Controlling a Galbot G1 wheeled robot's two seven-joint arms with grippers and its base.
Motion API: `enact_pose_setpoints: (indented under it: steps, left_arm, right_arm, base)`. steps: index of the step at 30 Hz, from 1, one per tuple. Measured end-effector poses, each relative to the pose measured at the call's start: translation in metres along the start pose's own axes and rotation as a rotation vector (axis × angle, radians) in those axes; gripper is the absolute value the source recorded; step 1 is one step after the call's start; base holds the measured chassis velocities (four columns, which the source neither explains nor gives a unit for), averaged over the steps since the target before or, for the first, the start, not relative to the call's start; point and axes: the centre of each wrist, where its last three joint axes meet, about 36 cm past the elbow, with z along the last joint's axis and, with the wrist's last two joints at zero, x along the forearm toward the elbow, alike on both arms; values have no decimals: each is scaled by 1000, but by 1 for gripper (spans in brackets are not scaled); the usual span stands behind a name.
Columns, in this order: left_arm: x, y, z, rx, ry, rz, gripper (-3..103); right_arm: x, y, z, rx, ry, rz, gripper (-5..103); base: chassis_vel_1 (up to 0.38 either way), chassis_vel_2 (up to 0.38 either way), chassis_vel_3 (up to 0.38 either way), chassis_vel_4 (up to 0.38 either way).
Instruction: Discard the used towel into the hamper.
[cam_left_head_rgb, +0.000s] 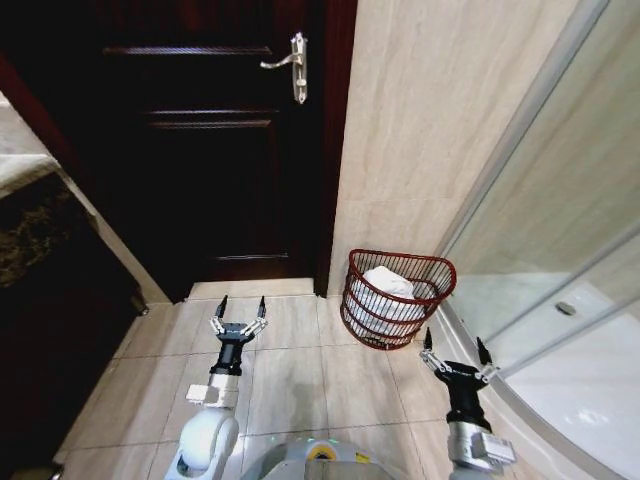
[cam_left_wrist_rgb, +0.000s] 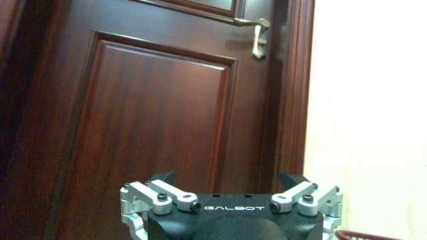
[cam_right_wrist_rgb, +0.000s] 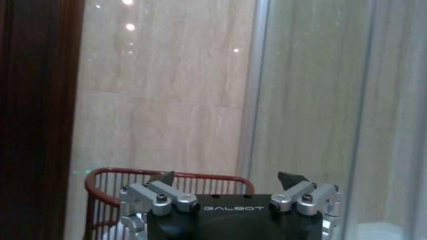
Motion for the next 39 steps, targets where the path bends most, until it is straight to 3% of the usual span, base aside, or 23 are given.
enact_pose_setpoints:
  steps: [39]
  left_arm:
    - [1, 1, 0, -2, -13, 6, 100]
  right_arm:
    - [4, -1, 5, -2, -10, 5, 100]
  base:
    - [-110, -108, -108, -107]
